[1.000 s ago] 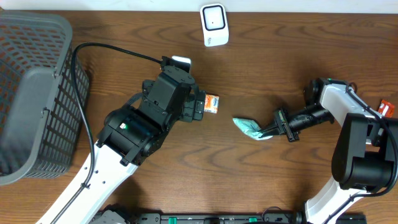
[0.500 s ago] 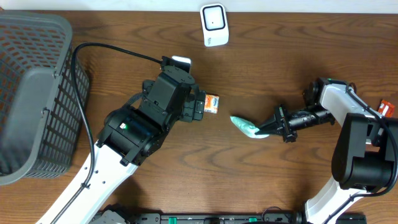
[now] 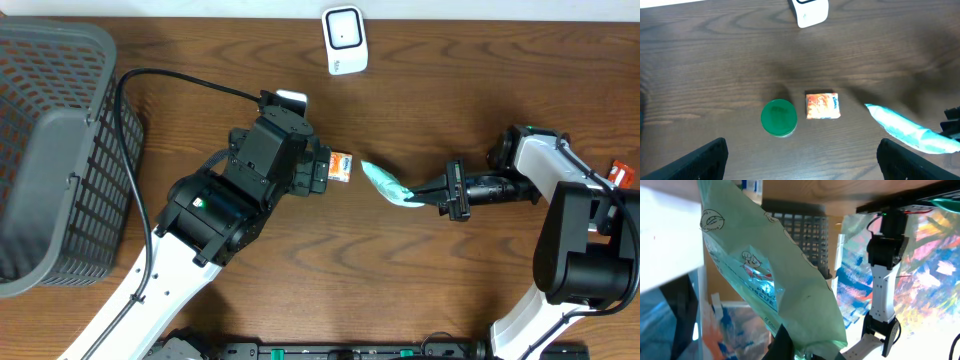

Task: Scan the item barcode
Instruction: 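Lift the wipes pack and rotate it with the right gripper, then lower the wipes pack back onto the table with the right gripper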

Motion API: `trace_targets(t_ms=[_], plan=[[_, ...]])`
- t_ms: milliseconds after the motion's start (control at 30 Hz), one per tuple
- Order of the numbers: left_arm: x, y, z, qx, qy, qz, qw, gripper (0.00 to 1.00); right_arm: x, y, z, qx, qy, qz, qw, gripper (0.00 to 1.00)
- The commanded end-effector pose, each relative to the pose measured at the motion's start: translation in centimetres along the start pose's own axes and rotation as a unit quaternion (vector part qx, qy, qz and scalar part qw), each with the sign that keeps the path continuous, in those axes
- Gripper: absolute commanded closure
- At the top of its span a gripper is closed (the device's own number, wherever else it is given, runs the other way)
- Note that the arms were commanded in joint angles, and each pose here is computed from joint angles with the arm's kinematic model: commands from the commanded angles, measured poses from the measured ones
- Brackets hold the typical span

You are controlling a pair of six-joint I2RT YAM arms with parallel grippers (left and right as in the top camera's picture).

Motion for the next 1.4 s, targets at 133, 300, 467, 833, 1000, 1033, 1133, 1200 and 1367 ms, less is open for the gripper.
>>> trace_targets(t_ms=[133, 300, 467, 833, 1000, 1033, 1133, 1200, 1367], plan=[[0.0, 0.2, 0.2, 0.0, 0.009, -0.002, 1.0, 0.04, 0.4, -1.1, 1.2, 0.077, 0.046, 0.047, 0.995, 0.99], [0.0, 0.2, 0.2, 0.0, 0.009, -0.002, 1.0, 0.04, 1.5, -1.6, 2.8, 0.263, 0.118, 0.072, 0.955, 0.99], [0.0, 0.2, 0.2, 0.0, 0.009, -0.002, 1.0, 0.05, 2.9, -0.6, 4.6, 0.443, 0.147, 0.038, 0.883, 0.99], [0.0, 0.2, 0.2, 0.0, 0.009, -0.002, 1.0, 0.05, 2.7, 5.1, 6.0, 0.568, -0.008, -0.167, 0.806, 0.99], [0.0, 0.2, 0.2, 0.0, 0.009, -0.002, 1.0, 0.05, 1.9, 8.4, 5.3, 0.548, -0.157, -0.29, 0.769, 0.99], [0.0, 0.2, 0.2, 0.0, 0.009, -0.002, 1.0, 0.05, 1.9, 8.9, 5.1, 0.542, -0.184, -0.312, 0.758, 0.99], [0.0, 0.2, 0.2, 0.0, 0.009, -0.002, 1.0, 0.05, 1.7, 9.7, 4.7, 0.534, -0.238, -0.344, 0.735, 0.87], [0.0, 0.2, 0.2, 0.0, 0.009, -0.002, 1.0, 0.05, 1.6, 10.1, 4.4, 0.537, -0.283, -0.362, 0.707, 0.59], [0.0, 0.2, 0.2, 0.0, 0.009, -0.002, 1.0, 0.05, 0.4, 9.2, 4.9, 0.58, -0.306, -0.346, 0.671, 0.45]])
Point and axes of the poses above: each gripper's point midway between its finger pads, its own x axis back along the fingers, its own z axis along the line the jaws close on, y = z × x, the point moved 6 cm from there along x, back along the fingers, and after that the axes turned 5 degrees about -x, right-handed, at the moved point
